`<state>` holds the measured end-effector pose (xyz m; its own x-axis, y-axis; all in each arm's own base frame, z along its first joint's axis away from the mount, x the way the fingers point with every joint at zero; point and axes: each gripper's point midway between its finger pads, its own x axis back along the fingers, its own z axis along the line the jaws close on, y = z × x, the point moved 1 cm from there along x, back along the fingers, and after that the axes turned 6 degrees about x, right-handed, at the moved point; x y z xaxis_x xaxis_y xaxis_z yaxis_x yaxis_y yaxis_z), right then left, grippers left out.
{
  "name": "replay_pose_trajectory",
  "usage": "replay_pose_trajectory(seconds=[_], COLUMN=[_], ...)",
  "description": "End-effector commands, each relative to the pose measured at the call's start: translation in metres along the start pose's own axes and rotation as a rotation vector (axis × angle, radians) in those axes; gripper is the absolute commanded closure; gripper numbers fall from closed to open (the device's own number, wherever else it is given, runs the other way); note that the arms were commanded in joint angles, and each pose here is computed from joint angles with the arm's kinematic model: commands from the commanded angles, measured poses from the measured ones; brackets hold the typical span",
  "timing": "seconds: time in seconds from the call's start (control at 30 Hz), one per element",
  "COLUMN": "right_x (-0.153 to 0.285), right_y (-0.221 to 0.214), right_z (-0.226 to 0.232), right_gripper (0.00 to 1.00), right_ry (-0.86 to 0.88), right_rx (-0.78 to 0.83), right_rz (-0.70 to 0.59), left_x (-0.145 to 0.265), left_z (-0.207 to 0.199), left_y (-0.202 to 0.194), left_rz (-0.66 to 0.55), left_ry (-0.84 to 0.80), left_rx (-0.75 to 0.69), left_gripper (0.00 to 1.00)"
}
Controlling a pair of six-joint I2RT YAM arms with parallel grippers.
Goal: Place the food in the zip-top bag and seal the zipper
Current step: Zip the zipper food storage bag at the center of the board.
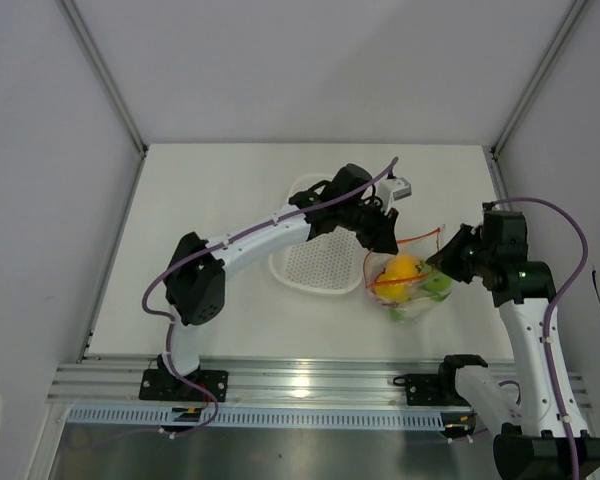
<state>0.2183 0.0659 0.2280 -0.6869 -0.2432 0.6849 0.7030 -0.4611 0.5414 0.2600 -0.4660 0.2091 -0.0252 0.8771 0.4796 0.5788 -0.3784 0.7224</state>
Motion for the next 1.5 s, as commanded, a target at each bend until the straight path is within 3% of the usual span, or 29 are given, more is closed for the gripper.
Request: replay_pose_trajectory(seconds=[0.0,0.07,0.17,0.2,0.23,0.4,0.7,1.1,1.47], right_x=[0.005,0.004,0.003,0.003,0.003,0.010,0.016,0.011,-0.004], right_y=[0.017,0.018,0.018,0.018,0.018,0.018,0.032,0.089,0.094], right_z=[0.011,0.012,0.011,0.011,0.012,0.010,0.016,-0.007,-0.009], right_gripper=[0.92,0.91,0.83,0.78,0.65,0.48,0.48,0.47,0.49], right_ry=[0.038,0.039,0.037,0.037,0.039,0.020,0.015,-0.191,-0.204], right_rx=[0.020,0.020,0.028,0.030,0.035,0.059,0.083,0.092,0.093], right_rz=[-0.050,-0.049,-0.046,-0.042,-0.040,-0.041,-0.043,-0.136,-0.101], left_x=[-0.001,-0.002,0.001,0.001,0.002,0.006,0.011,0.009,0.005], left_z=[-0.021,-0.026,-0.035,-0.037,-0.040,-0.049,-0.064,-0.087,-0.095], left_y=[0.016,0.018,0.022,0.023,0.023,0.024,0.028,0.032,0.039], left_rz=[-0.015,-0.018,-0.027,-0.029,-0.027,-0.026,-0.032,-0.056,-0.067], left_ry=[-0.113,-0.139,-0.183,-0.192,-0.208,-0.250,-0.318,-0.345,-0.345], left_rx=[-0.018,-0.004,0.000,0.001,0.006,0.018,0.028,0.009,0.016], left_gripper=[0.79,0.98,0.99,0.99,0.99,1.00,1.00,0.99,0.99])
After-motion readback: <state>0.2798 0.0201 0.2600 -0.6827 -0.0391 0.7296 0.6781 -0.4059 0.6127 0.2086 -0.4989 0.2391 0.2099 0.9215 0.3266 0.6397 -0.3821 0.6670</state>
